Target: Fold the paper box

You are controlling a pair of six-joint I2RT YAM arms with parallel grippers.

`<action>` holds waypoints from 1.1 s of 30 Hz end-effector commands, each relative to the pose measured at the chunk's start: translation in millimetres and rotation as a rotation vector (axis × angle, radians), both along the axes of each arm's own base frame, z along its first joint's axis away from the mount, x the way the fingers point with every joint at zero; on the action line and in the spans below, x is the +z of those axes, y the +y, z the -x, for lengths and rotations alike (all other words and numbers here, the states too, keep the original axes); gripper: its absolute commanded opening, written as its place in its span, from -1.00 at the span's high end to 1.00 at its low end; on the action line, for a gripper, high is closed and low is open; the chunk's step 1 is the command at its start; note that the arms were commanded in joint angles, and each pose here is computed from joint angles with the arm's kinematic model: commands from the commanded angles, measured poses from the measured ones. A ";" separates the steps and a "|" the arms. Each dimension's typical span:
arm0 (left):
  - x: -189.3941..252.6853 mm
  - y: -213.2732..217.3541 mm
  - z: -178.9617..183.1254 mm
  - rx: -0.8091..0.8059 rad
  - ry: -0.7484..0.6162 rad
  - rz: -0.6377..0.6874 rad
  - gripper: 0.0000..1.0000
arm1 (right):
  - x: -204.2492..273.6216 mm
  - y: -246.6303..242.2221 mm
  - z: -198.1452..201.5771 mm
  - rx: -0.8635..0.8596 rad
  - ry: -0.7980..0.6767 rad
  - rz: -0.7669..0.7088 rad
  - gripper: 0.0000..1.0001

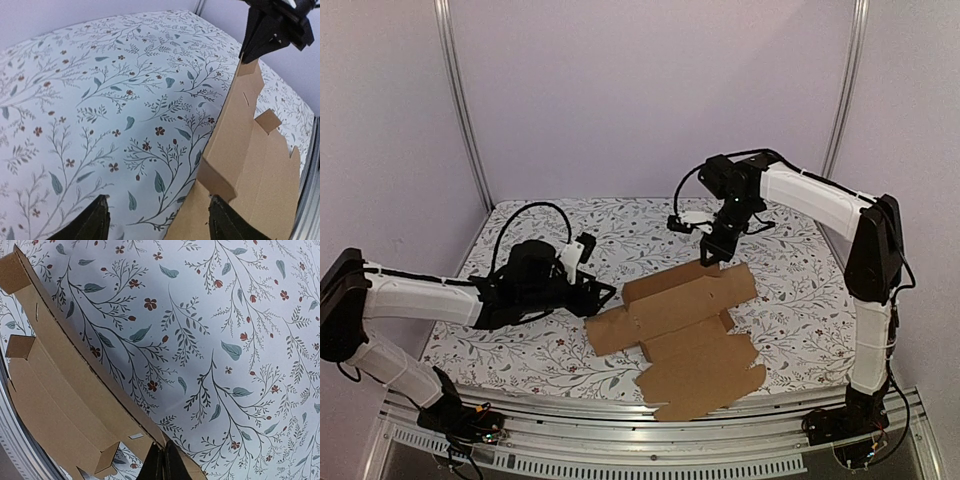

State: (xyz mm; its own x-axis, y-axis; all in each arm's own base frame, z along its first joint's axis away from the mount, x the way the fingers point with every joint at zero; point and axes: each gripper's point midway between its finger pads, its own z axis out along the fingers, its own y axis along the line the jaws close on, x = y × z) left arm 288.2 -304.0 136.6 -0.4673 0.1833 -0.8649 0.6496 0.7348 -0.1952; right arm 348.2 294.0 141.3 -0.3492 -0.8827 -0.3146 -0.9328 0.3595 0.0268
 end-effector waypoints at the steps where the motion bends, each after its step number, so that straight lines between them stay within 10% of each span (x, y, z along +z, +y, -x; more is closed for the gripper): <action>1: -2.4 30.0 10.7 0.187 0.069 0.209 -0.51 | -1.7 -16.4 -14.6 -0.113 0.036 -0.036 0.96; 14: -58.5 25.0 23.5 0.169 0.229 0.275 -0.50 | 5.3 -20.9 -17.2 -0.166 0.050 -0.092 0.95; 25: -48.9 -6.2 25.4 -0.031 0.257 0.465 1.00 | 13.0 -17.4 -9.3 -0.115 0.057 -0.123 0.84; 33: -24.7 -22.9 37.7 -0.226 0.169 0.380 1.00 | 26.4 -11.3 9.4 0.143 0.032 -0.115 0.33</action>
